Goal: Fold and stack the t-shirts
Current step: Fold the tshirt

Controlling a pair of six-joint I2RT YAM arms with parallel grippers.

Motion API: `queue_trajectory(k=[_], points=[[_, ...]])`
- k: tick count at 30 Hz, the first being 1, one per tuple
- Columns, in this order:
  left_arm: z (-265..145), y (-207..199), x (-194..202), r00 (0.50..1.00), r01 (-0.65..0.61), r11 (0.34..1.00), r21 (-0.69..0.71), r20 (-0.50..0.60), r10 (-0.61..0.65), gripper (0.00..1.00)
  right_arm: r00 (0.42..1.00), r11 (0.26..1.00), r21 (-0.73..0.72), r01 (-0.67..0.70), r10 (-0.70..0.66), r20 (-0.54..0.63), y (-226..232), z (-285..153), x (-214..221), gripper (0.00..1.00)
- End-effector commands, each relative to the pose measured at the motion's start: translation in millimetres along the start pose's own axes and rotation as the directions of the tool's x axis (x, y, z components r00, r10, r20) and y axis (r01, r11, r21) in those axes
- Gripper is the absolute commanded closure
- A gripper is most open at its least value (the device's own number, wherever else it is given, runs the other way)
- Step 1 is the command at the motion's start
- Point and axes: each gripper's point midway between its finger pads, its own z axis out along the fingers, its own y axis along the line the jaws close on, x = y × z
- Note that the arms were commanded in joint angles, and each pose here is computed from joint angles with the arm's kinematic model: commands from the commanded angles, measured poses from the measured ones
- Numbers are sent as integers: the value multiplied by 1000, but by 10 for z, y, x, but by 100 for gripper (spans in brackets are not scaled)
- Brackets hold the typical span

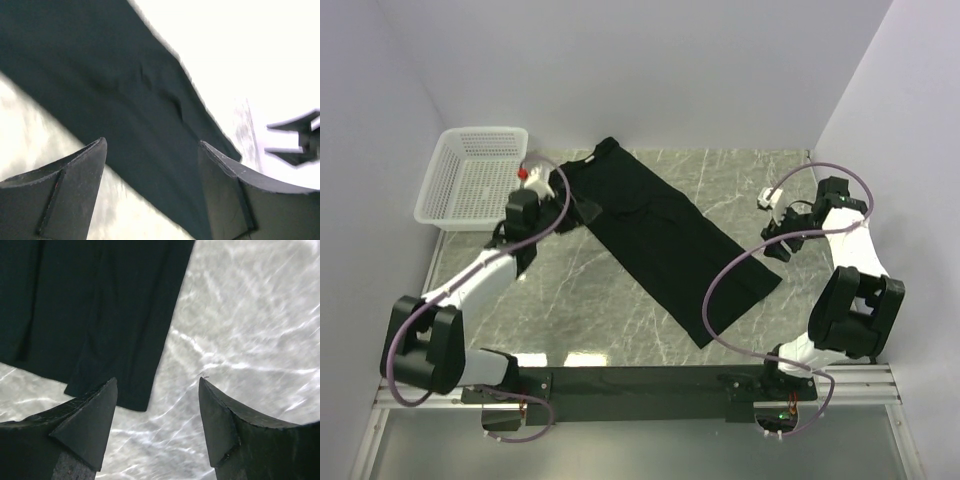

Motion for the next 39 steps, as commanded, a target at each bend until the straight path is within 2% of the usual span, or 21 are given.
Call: queue_trajectory(k=[1,2,5,7,11,13,14,16,18,19,22,26,31,32,33,35,39], points=[[-133,-150,498,986,147,987,63,-93,-140,21,992,992,-25,-125,124,-35,-6,-110,100,28],[-162,-293,626,976,198,978,62,-108,-191,21,975,976,-28,-217,215,-62,27,-86,163,28],[-178,-513,1013,935,319,947,46,-179,-306,22,922,931,-26,-363,355,-157,154,-43,392,30],[-182,-582,1233,908,373,928,30,-217,-358,23,900,913,-22,-408,398,-178,211,-22,455,30],[-165,-804,1755,819,500,866,-25,-311,-482,24,822,841,3,-541,529,-213,262,27,559,30],[-139,-876,1876,795,529,848,-39,-327,-511,24,805,820,-8,-572,559,-197,262,15,549,30],[-159,-956,1995,763,560,827,-55,-355,-540,24,798,813,-3,-583,572,-191,251,9,547,30],[-122,-1018,2136,734,581,811,-70,-386,-559,25,805,817,-19,-576,562,-191,297,-19,527,30],[-107,-1095,2311,700,597,797,-95,-424,-574,26,849,856,-44,-515,502,-165,334,-63,471,30],[-79,-1181,2309,696,600,795,-87,-432,-573,26,885,891,-57,-451,438,-159,376,-98,459,29],[-13,-1266,2524,685,577,805,-133,-457,-567,26,936,942,-52,-333,323,-136,375,-148,441,29],[-80,-1433,3020,614,585,780,-222,-508,-604,32,956,956,-62,-287,282,-80,278,-131,333,29],[-273,-1564,3410,603,540,778,-321,-498,-624,31,951,945,-121,-305,308,6,124,-60,141,29],[-433,-1659,3549,576,534,775,-337,-526,-625,31,952,946,-125,-301,304,12,109,-60,144,29],[-430,-1579,3580,607,520,775,-358,-483,-631,31,955,948,-127,-293,297,15,107,-61,144,29],[-540,-1655,3689,597,517,771,-371,-489,-636,31,962,957,-110,-269,271,5,108,-55,189,29],[-571,-1734,3822,627,478,783,-399,-468,-622,30,972,968,-85,-234,234,-9,193,-69,273,29]])
